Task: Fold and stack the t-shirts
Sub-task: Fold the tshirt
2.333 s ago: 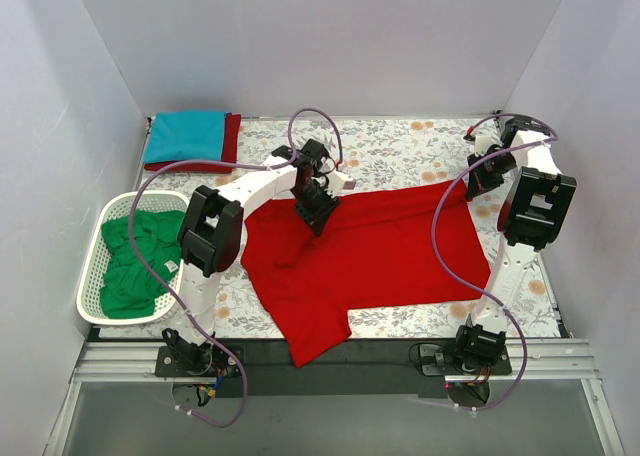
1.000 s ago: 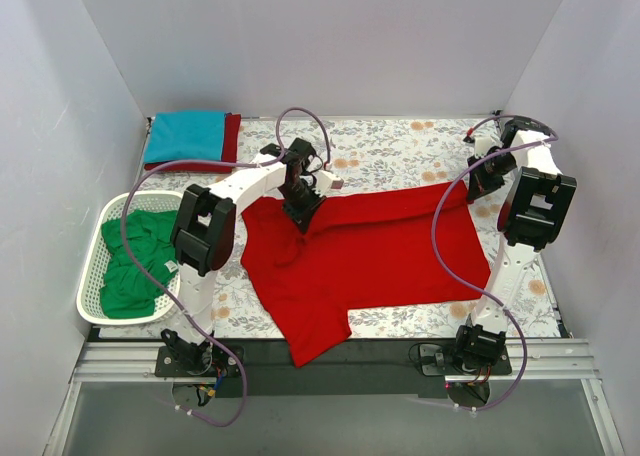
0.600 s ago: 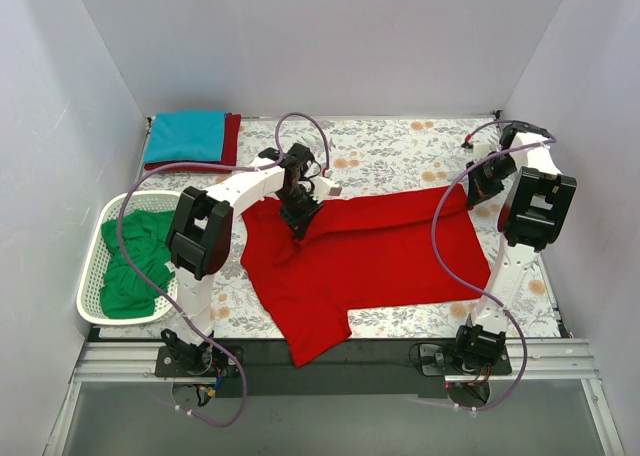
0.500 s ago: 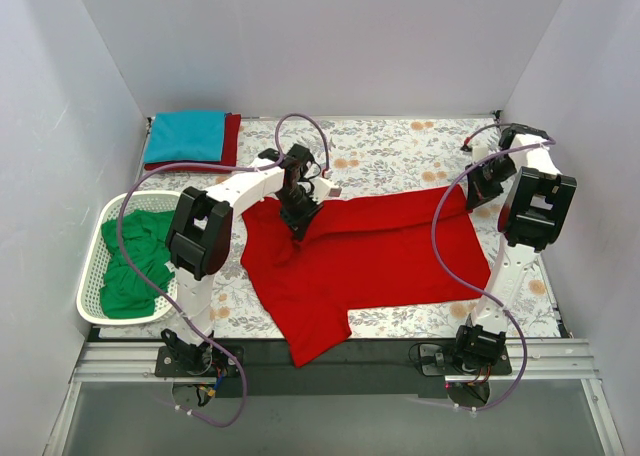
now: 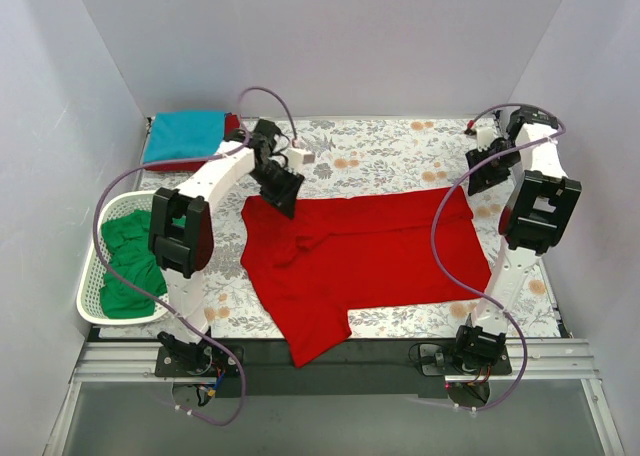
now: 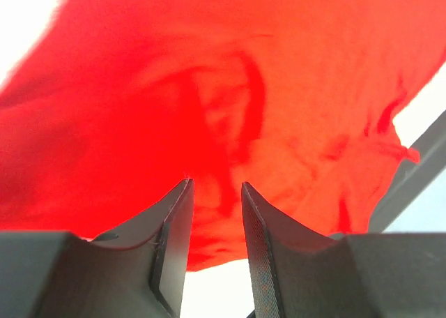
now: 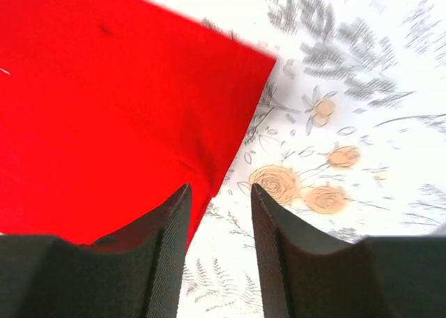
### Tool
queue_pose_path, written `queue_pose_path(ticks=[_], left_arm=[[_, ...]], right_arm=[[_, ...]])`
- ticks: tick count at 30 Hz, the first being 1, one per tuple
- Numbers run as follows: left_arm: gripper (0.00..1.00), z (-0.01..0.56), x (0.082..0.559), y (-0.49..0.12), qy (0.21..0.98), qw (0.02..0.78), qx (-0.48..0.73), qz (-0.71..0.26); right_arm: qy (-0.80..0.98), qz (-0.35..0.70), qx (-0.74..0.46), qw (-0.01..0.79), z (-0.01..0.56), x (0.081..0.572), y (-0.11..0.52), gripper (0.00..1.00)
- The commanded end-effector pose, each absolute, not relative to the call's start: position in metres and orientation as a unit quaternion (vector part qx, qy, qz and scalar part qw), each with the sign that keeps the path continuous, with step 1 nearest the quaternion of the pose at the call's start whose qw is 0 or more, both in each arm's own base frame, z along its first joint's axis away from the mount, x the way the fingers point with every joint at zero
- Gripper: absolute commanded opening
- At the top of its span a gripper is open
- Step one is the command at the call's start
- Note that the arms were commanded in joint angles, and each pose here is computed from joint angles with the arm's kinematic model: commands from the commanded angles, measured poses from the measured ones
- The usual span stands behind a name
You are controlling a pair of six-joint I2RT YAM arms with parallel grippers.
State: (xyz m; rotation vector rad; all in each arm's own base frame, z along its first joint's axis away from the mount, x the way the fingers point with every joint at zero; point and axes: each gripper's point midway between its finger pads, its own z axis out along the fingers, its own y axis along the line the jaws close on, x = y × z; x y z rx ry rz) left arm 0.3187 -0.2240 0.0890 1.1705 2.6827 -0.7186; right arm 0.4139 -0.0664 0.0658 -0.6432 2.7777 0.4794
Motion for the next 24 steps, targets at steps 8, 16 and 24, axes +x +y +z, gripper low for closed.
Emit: queue_pose_path(ticks=[8, 16, 24], left_arm=[[0.32, 0.088, 0.378, -0.156, 0.940, 0.117, 0.211, -0.243], [0.30, 0.045, 0.388, -0.144, 0.954, 0.085, 0.171, -0.232], [0.25, 0.037, 0.389, -0.108, 0.965, 0.075, 0.121, -0.221]], right_arm=[[0.917, 0.169, -0.316, 0.177, 0.078, 0.456, 0.001, 0.31], [0.927, 0.141, -0.307, 0.161, 0.043, 0.464, -0.007, 0.31], [0.943, 0.088, -0.299, 0.120, 0.013, 0.448, -0.029, 0.29]])
